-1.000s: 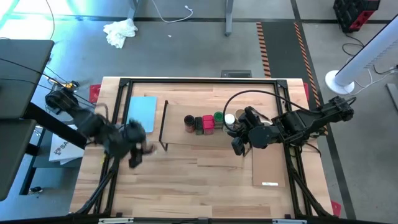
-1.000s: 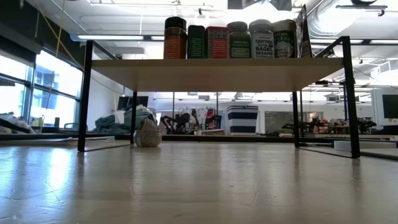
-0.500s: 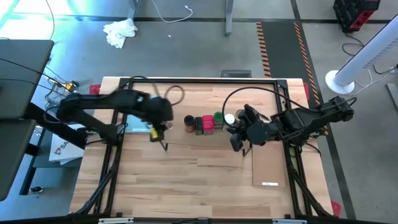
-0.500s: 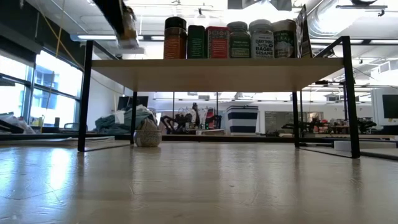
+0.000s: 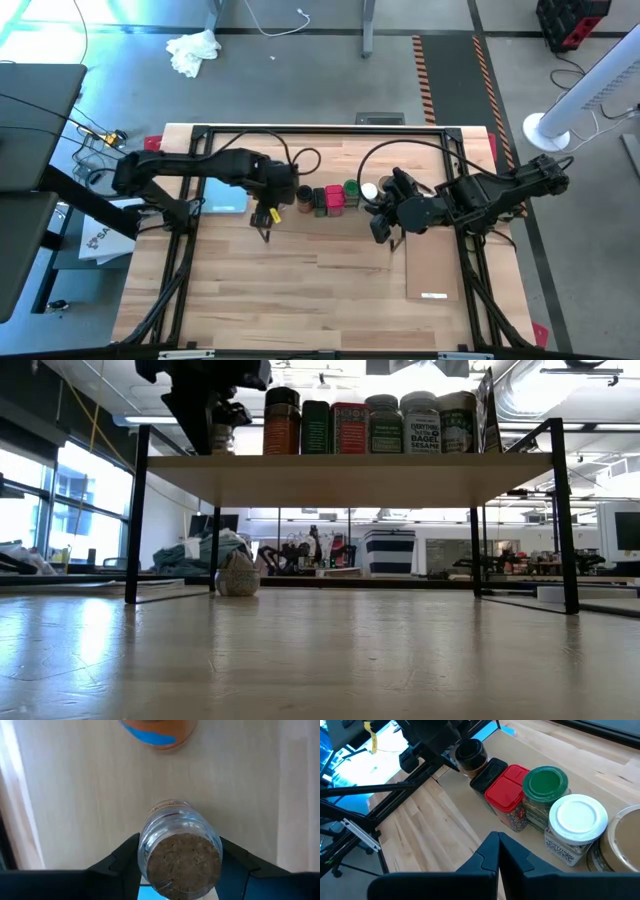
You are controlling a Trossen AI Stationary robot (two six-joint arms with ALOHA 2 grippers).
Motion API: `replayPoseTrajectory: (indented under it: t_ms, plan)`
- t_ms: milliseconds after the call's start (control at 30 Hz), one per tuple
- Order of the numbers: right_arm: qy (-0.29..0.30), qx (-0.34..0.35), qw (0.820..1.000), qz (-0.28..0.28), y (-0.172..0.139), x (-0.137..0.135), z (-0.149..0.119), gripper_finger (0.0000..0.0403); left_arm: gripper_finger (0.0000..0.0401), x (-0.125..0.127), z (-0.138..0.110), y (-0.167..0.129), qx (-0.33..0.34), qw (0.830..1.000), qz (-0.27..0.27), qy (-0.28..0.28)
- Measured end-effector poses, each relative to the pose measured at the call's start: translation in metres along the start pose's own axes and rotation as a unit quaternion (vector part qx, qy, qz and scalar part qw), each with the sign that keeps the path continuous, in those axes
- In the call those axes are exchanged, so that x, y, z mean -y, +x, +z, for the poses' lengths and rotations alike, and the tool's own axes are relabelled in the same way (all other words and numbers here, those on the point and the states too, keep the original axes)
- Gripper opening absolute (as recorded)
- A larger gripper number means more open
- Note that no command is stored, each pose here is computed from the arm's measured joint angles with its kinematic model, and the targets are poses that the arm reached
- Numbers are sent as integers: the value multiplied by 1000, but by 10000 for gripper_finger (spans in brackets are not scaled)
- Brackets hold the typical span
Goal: Shelf spices
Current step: Put the transparent seasoning on the shelf, then return to Home Position
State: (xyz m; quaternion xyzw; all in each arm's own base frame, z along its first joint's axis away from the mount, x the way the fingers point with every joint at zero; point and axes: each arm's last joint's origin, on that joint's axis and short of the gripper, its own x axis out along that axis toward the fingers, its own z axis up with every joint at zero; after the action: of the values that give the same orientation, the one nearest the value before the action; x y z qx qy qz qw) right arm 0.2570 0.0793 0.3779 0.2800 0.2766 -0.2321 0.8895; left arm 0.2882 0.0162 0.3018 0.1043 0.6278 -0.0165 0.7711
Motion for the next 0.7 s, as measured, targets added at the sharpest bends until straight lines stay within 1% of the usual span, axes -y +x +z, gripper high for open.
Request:
replayPoseTrajectory:
  t_ms: [67,167,267,333,433,567,633,700]
  plan:
    - [0,0,1000,0,0,0,0,0,188,0,2,0,10,1000,-6,-1]
    - [0,0,1000,0,0,0,0,0,237,-1,7,-1,40,999,2,-13]
    - [-1,-2,1000,2,0,0,0,0,280,-2,6,-3,37,999,5,-21]
    - [-1,-4,1000,3,0,0,0,0,299,-2,6,-3,34,999,5,-21]
    - [-2,-4,1000,3,0,0,0,0,312,-2,5,-3,28,999,16,-21]
    - [-2,-4,1000,3,0,0,0,0,314,-2,0,-4,1,1000,25,-18]
    - [-8,-4,1000,3,0,0,0,0,314,-1,-6,-9,-10,999,25,-19]
    - [-24,2,1000,-1,0,0,0,0,314,-2,-14,-18,-8,999,28,-34]
